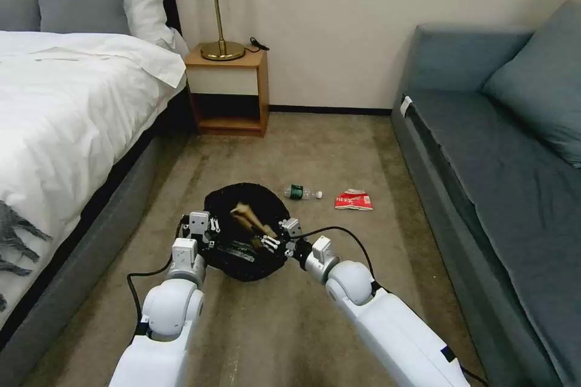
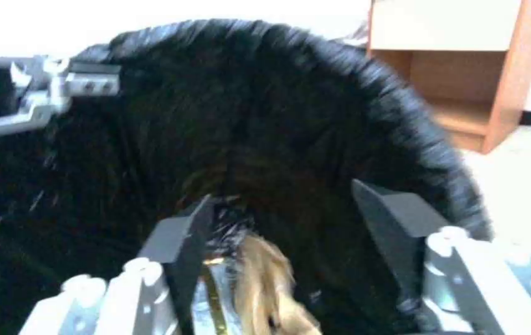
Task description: Pick up the trash bin, then pick up the garbage on the floor and place it into the trash bin.
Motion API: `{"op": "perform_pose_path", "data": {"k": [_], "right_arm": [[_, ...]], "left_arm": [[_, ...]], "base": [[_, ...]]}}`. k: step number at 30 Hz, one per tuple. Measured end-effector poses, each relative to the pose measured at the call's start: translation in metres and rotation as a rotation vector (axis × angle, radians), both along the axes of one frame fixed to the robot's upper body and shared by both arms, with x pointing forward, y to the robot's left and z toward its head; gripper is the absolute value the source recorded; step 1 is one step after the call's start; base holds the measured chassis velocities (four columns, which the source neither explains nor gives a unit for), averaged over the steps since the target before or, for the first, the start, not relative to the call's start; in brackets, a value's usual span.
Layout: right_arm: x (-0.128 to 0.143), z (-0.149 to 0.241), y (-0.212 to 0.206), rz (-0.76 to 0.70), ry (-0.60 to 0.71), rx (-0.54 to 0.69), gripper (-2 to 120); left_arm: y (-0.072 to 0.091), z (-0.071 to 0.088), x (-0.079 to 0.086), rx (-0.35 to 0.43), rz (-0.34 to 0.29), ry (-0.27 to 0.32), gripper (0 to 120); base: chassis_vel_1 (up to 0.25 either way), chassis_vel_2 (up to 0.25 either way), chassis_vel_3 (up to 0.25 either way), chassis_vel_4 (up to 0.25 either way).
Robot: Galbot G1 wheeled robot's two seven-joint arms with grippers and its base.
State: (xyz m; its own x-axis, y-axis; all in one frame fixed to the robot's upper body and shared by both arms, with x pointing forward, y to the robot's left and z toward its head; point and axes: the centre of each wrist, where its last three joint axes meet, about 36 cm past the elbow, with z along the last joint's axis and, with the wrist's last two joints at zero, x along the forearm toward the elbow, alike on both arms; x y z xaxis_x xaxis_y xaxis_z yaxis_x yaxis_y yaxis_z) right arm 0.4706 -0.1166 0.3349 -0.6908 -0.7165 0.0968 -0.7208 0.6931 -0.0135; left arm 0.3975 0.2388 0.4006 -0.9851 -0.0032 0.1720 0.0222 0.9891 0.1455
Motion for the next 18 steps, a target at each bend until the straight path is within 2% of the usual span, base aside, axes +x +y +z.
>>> {"op": "perform_pose_path", "data": {"k": [4, 6, 8, 9, 12, 13, 16, 18], "right_arm": [[0.009, 0.008, -0.018, -0.082, -0.016, 0.1, 85], [0.009, 0.008, -0.019, -0.085, -0.016, 0.102, 86], [0.016, 0.01, -0.032, -0.155, -0.02, 0.123, 98], [0.016, 0.01, -0.032, -0.155, -0.02, 0.123, 98], [0.026, 0.004, -0.072, -0.32, 0.03, 0.097, 100], [0.026, 0.004, -0.072, -0.32, 0.03, 0.097, 100], [0.025, -0.007, -0.108, -0.45, 0.09, 0.053, 100], [0.025, -0.008, -0.112, -0.469, 0.096, 0.045, 100]], "left_arm": [[0.006, 0.001, 0.002, 0.003, 0.016, -0.003, 4], [0.007, 0.001, 0.002, 0.003, 0.018, -0.004, 4], [0.01, 0.002, 0.003, 0.003, 0.031, -0.008, 4], [0.01, 0.002, 0.003, 0.003, 0.031, -0.008, 4], [0.019, 0.005, 0.004, 0.007, 0.056, -0.016, 4], [0.019, 0.005, 0.004, 0.007, 0.056, -0.016, 4], [0.029, 0.003, 0.004, 0.017, 0.08, -0.016, 4], [0.032, 0.002, 0.004, 0.019, 0.085, -0.014, 4]], "base": [[0.0, 0.0, 0.0, 0.0], [0.0, 0.0, 0.0, 0.0], [0.0, 0.0, 0.0, 0.0], [0.0, 0.0, 0.0, 0.0], [0.0, 0.0, 0.0, 0.0], [0.0, 0.0, 0.0, 0.0], [0.0, 0.0, 0.0, 0.0], [0.0, 0.0, 0.0, 0.0]]}}
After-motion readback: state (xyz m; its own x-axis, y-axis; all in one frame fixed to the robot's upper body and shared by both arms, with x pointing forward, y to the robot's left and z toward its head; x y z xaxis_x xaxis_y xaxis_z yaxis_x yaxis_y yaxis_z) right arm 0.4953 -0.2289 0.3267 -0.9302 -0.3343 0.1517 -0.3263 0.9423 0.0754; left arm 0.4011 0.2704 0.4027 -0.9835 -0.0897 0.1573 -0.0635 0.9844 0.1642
